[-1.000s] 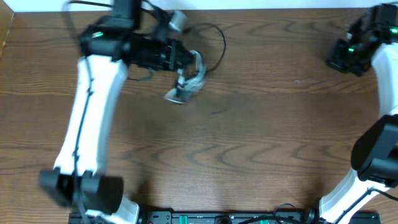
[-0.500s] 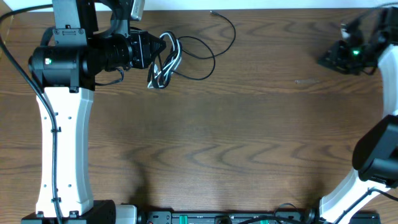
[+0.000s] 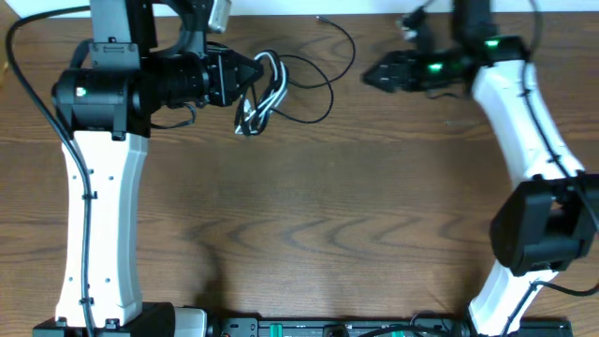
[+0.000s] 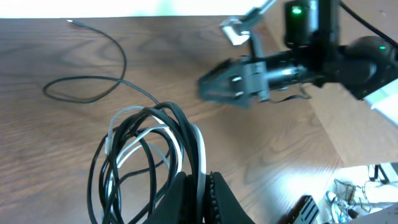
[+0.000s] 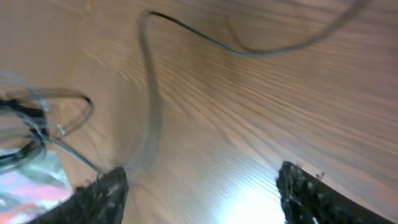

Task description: Untangle cables

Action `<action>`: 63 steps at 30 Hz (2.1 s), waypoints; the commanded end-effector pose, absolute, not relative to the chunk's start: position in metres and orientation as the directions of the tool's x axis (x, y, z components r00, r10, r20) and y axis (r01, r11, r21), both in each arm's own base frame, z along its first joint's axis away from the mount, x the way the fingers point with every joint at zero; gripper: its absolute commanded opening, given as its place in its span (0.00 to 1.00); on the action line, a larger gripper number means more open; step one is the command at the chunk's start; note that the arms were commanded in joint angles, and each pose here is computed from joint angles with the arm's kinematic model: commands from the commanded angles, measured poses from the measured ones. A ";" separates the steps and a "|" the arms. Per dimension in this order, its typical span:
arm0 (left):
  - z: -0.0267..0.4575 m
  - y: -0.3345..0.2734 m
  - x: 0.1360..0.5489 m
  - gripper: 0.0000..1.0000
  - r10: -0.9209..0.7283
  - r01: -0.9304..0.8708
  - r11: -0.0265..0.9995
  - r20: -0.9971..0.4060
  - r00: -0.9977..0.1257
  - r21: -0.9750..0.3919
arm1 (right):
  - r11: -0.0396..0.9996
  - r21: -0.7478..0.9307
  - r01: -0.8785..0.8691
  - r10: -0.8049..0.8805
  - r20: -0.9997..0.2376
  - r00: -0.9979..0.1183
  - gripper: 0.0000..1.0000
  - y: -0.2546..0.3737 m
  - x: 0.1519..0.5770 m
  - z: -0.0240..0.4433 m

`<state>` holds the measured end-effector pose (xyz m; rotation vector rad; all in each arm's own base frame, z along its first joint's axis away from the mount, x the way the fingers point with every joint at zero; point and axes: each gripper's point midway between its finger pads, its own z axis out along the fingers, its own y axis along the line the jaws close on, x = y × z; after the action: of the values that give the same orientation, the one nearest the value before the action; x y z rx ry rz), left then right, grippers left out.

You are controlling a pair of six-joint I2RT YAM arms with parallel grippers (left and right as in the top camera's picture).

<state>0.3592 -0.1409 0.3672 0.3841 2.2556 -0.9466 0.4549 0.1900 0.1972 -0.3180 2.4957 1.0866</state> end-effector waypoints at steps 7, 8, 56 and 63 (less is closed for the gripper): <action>0.376 -0.154 0.356 0.07 0.033 0.534 0.659 -0.689 -0.724 -0.530 | 0.746 0.656 -0.115 0.039 -0.216 -0.976 0.71 0.253 0.446 0.139; 0.376 -0.154 0.356 0.07 0.033 0.534 0.659 -0.689 -0.724 -0.529 | 0.751 0.653 -0.102 0.037 -0.195 -0.980 0.68 0.257 0.445 0.130; 0.163 -0.144 0.383 0.76 0.211 0.257 0.874 -0.155 -0.965 -0.414 | 0.915 0.369 0.161 0.184 -0.028 -0.982 0.01 0.042 0.431 0.080; 0.168 -0.169 0.385 0.77 0.244 0.311 0.832 -0.201 -0.949 -0.460 | 0.892 0.445 0.073 0.123 -0.086 -0.989 0.36 0.064 0.442 0.087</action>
<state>0.3903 -0.1520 0.1654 0.3634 2.9000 -0.6977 0.4375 0.0466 0.0696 0.2389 3.0012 0.6112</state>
